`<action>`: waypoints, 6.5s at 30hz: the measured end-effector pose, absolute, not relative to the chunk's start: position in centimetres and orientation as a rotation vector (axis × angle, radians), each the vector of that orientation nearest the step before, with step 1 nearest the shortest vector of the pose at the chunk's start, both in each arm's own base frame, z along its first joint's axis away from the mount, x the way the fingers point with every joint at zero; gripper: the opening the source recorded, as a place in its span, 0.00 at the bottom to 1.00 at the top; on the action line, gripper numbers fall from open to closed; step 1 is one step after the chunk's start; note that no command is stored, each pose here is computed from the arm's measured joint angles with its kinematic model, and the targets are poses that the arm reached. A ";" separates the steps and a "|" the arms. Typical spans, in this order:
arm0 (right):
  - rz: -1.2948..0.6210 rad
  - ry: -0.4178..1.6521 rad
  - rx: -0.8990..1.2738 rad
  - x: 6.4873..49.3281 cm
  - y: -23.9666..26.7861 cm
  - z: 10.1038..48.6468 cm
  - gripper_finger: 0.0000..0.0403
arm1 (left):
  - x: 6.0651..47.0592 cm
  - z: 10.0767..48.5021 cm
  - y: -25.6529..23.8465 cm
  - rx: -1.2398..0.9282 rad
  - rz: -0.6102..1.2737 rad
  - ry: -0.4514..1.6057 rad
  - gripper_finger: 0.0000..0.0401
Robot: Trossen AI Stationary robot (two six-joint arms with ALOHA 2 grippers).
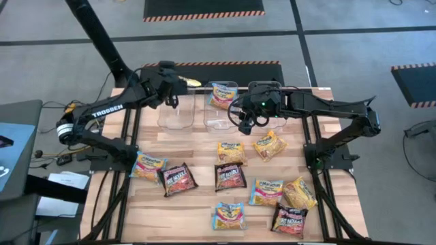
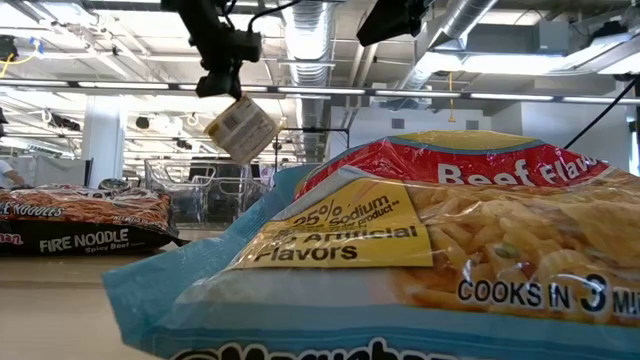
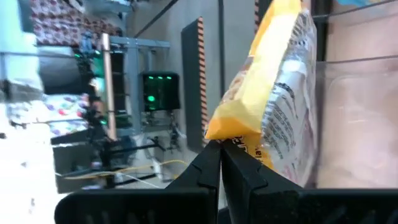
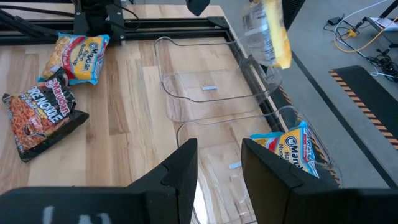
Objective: Sort Maruchan noodles
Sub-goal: Put the yellow noodle pack into the left transparent bin
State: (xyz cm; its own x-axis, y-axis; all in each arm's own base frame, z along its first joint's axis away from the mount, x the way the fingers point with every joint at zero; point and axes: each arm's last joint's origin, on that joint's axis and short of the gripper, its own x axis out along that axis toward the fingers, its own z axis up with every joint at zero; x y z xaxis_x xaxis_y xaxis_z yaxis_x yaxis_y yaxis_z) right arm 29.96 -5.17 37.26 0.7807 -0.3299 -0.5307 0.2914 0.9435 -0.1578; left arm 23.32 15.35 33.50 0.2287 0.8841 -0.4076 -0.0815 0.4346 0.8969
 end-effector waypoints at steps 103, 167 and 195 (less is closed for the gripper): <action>-0.274 0.856 -0.070 33.6 -5.1 31.3 0.37 | 23.3 17.1 24.3 -0.091 0.176 1.294 0.09; -0.310 0.865 -0.055 33.4 -6.3 31.2 0.37 | 24.5 21.4 20.3 -0.248 -0.065 1.420 0.00; -0.309 0.868 -0.054 33.3 -6.3 31.2 0.37 | 25.7 21.6 22.0 -0.123 0.122 1.318 0.51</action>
